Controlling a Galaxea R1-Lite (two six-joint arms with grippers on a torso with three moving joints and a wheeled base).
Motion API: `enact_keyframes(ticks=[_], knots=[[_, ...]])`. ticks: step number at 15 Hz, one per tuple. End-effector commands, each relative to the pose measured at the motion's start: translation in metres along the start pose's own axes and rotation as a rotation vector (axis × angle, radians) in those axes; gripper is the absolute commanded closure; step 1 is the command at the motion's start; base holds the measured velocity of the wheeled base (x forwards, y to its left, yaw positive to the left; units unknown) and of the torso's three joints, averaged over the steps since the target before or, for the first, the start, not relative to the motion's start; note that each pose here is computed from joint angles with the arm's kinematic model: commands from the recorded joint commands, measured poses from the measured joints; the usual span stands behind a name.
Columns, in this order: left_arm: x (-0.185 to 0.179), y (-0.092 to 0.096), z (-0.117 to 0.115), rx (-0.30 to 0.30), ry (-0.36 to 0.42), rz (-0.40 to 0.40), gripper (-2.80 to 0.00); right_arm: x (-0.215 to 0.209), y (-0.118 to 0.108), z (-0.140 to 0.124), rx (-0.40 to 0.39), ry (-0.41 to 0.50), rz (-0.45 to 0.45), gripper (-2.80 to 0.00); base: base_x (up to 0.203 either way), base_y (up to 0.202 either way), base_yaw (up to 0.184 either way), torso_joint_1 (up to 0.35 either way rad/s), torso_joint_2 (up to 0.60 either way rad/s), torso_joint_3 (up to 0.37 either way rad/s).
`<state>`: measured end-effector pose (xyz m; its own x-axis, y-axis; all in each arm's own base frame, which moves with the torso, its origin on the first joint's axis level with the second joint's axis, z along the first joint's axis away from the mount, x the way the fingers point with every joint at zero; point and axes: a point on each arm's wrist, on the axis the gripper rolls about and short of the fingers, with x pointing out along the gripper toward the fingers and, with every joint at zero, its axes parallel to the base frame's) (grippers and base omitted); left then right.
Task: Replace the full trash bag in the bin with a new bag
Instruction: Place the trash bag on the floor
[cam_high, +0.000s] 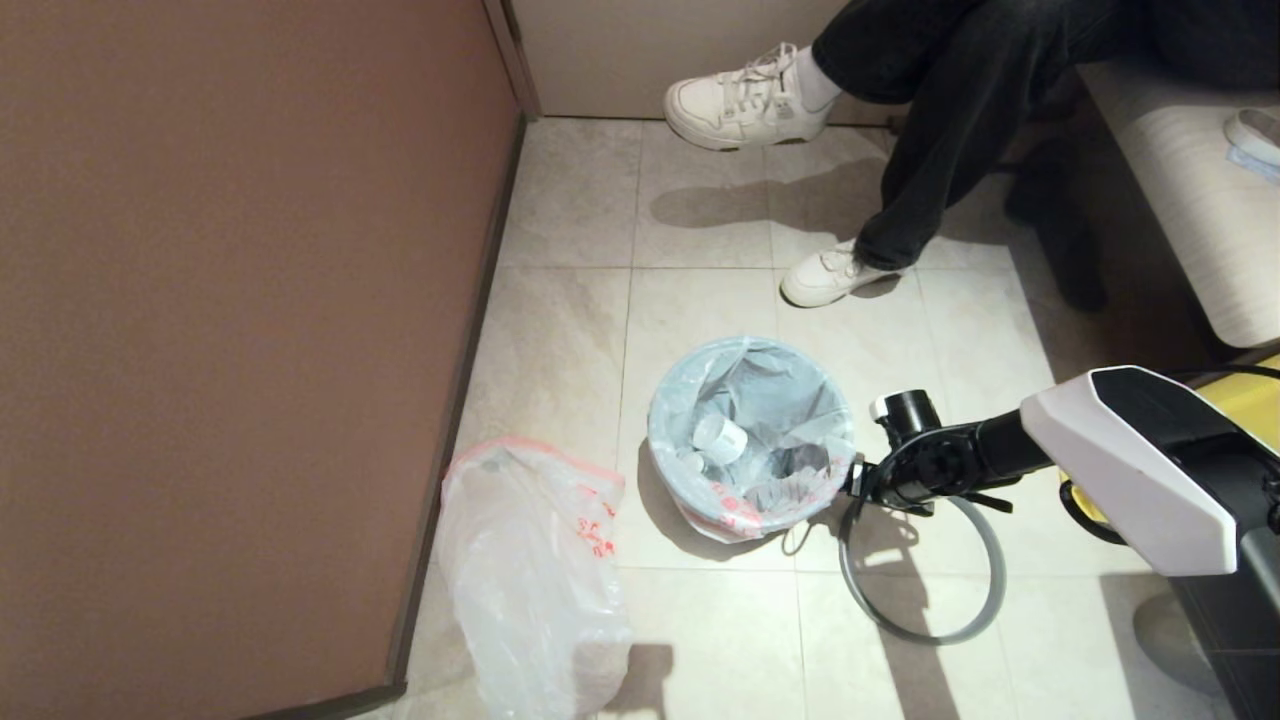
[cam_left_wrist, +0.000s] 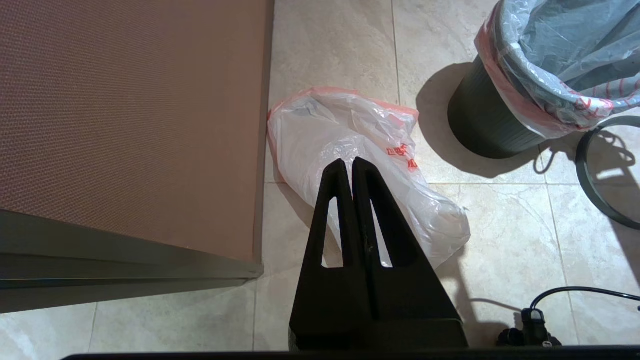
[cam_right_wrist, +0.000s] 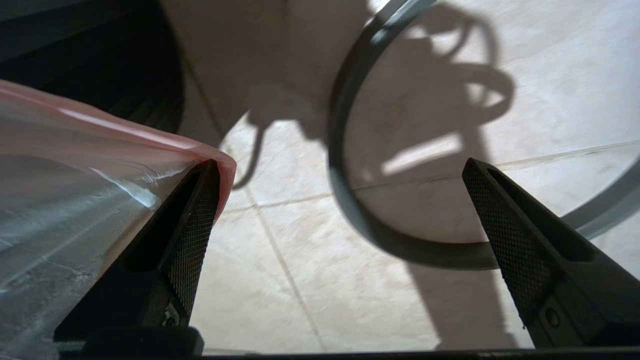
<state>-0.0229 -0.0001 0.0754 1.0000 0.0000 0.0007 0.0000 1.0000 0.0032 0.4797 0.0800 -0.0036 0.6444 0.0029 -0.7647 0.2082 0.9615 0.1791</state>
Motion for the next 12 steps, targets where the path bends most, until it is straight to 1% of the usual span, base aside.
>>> enact_keyframes(ticks=[1, 4, 6, 8, 10, 12], knots=[[0.0, 0.0, 0.0, 0.0, 0.001, 0.0, 0.0, 0.004, 0.002, -0.003, -0.016, -0.038, -0.076, -2.8, 0.0, 0.0, 0.0, 0.0, 0.0, 0.0], [0.0, 0.0, 0.0, 0.0, 0.001, 0.0, 0.0, 0.008, 0.01, -0.001, -0.039, -0.175, -0.189, -2.8, 0.0, 0.0, 0.0, 0.0, 0.0, 0.0], [0.0, 0.0, 0.0, 0.0, 0.001, 0.001, 0.0, 0.006, 0.013, 0.005, -0.024, -0.272, -0.217, -2.8, 0.0, 0.0, 0.0, 0.0, 0.0, 0.0], [0.0, 0.0, 0.0, 0.0, 0.001, 0.0, 0.0, 0.003, 0.014, 0.013, -0.004, -0.366, -0.264, -2.8, 0.0, 0.0, 0.0, 0.0, 0.0, 0.0], [0.0, 0.0, 0.0, 0.0, 0.001, 0.001, 0.0, -0.004, 0.016, 0.019, 0.016, -0.427, -0.259, -2.8, 0.0, 0.0, 0.0, 0.0, 0.0, 0.0], [0.0, 0.0, 0.0, 0.0, 0.001, 0.001, 0.0, -0.012, 0.017, 0.026, 0.04, -0.482, -0.273, -2.8, 0.0, 0.0, 0.0, 0.0, 0.0, 0.0]])
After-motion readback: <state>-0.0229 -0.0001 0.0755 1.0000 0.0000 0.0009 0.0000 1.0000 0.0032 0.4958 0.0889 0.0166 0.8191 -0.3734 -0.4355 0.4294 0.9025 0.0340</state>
